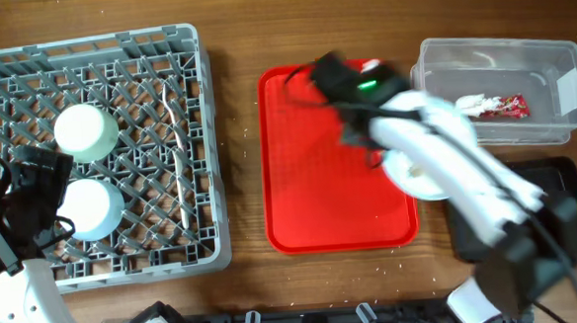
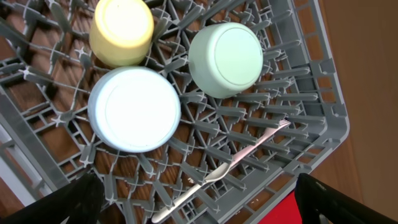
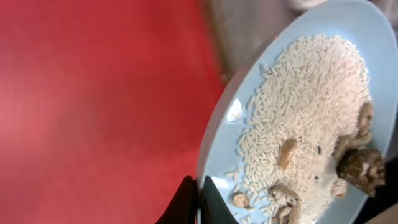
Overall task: Sort waste into correct bins and load items into the dishwasher rack
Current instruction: 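Tilt the plate over the black tray to dump the rice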
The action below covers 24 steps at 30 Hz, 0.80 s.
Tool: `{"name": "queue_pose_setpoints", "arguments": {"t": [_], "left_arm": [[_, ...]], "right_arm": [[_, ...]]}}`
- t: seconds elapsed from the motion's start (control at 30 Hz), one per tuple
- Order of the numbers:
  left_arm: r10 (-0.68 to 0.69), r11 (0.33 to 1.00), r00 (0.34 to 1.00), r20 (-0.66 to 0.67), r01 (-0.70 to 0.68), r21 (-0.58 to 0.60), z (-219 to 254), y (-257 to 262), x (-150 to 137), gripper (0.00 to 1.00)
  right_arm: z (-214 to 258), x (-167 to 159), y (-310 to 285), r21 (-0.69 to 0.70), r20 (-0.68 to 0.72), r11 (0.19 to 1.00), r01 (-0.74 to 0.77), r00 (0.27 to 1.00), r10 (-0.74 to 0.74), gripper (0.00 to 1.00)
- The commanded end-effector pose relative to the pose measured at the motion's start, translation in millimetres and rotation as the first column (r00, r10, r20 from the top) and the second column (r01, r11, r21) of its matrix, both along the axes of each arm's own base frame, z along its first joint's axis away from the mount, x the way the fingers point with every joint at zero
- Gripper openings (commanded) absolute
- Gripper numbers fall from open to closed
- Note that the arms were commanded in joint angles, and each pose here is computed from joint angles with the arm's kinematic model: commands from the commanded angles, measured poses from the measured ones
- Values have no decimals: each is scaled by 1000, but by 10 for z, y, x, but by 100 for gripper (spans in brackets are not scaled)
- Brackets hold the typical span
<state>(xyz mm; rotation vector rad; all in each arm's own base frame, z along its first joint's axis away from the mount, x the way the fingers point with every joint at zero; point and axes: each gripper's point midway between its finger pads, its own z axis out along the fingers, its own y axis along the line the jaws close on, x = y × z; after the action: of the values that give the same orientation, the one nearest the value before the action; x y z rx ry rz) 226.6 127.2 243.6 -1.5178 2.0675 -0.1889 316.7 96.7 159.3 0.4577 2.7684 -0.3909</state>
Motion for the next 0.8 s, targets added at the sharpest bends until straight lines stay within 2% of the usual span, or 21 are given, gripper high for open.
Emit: {"name": "queue_pose_setpoints", "arguments": {"t": [0.0, 0.13, 0.33, 0.67, 0.77], "left_arm": [[-13, 1000, 1000, 7, 13, -2, 11, -8, 11, 100], [-13, 1000, 1000, 7, 13, -2, 11, -8, 11, 100], [-13, 1000, 1000, 7, 13, -2, 11, -8, 11, 100], [-13, 1000, 1000, 7, 13, -2, 11, -8, 11, 100], [-13, 1000, 1000, 7, 13, -2, 11, -8, 11, 100]], "right_arm": [[454, 45, -565, 59, 104, 993, 101, 989, -106, 4], [592, -7, -1237, 107, 106, 972, 209, 970, -220, 4], [541, -83, -1713, 158, 82, 928, 337, 932, -352, 4], [98, -165, -1847, 363, -12, 832, 419, 895, -446, 4], [87, -191, -1902, 377, -20, 809, 452, 877, -481, 4]]}}
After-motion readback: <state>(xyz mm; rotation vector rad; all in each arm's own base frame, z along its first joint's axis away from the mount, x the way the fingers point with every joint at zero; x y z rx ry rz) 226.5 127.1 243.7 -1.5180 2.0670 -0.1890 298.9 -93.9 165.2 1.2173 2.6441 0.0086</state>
